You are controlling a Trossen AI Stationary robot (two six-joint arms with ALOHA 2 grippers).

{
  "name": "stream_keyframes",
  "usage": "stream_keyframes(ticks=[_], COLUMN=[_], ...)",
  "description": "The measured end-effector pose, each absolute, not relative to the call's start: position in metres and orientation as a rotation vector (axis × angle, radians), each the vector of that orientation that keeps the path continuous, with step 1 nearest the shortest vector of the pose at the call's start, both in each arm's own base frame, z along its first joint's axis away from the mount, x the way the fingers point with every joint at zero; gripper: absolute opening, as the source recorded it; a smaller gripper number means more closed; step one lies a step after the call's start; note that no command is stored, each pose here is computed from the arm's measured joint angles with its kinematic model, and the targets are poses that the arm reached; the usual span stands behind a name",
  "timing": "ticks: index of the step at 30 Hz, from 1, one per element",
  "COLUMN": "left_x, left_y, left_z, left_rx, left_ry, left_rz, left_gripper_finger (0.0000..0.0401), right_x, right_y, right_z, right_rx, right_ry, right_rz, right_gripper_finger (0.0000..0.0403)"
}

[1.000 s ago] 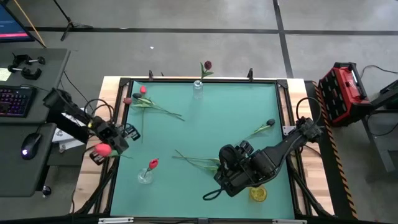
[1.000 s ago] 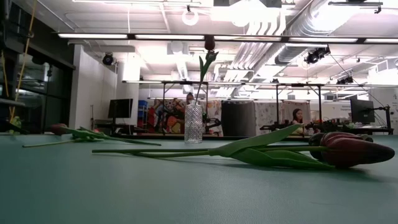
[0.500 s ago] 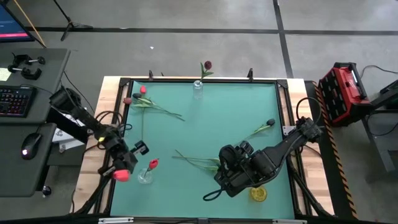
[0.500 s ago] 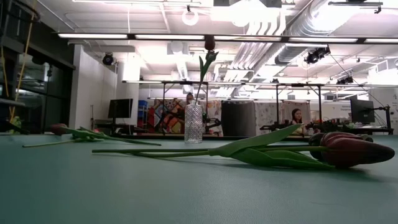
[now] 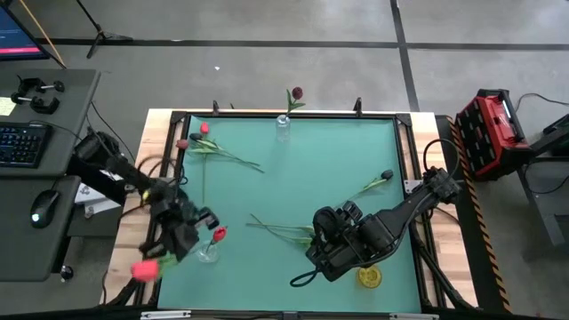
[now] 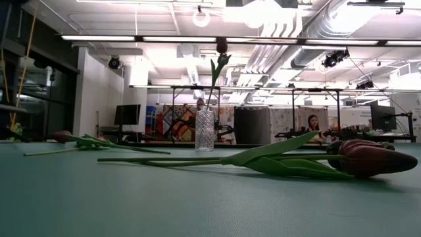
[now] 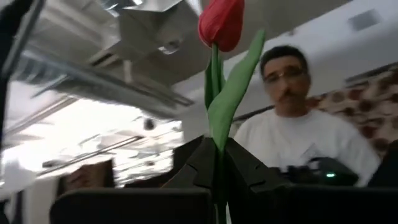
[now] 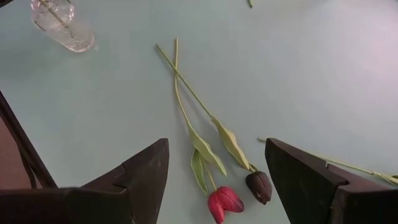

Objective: Sort flowers into vase by color
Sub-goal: Put the bottom pink flower into the bottom transparent vase

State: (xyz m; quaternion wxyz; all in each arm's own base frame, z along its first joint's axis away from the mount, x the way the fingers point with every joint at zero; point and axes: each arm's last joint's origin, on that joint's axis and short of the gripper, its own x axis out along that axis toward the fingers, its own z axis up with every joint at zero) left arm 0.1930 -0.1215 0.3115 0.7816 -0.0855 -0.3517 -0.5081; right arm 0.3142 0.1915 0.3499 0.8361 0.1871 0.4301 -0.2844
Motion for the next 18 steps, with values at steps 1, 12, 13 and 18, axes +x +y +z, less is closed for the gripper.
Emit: stream_keyframes(ticks=[1, 12, 13, 18], left_x=[0.2, 0.22, 0.217, 0.189], left_y=[-0.113, -0.052, -0.054, -0.065], left_z=[0.32, 0.347, 0.342, 0.306], left_rx=[-0.179, -0.085, -0.111, -0.195], left_ry=[-0.743, -0.498, -0.47, -0.468], left_rz=[-1.128, -1.345, -1.361, -1.327], left_gripper_finger=[0.0, 0.0, 0.0, 0.0], right_x=[0.314, 0.313, 0.312, 0.311], right_y=[0.192, 0.196, 0.196, 0.197], right_z=[0.35, 0.35, 0.35, 0.35], right_rx=[0.396, 0.394, 0.395, 0.404], right_ry=[0.91, 0.91, 0.909, 0.908], right_rz=[-0.601, -0.581, -0.581, -0.594], right_gripper_finger=[0.0254, 0.0254, 0.0254, 0.0254])
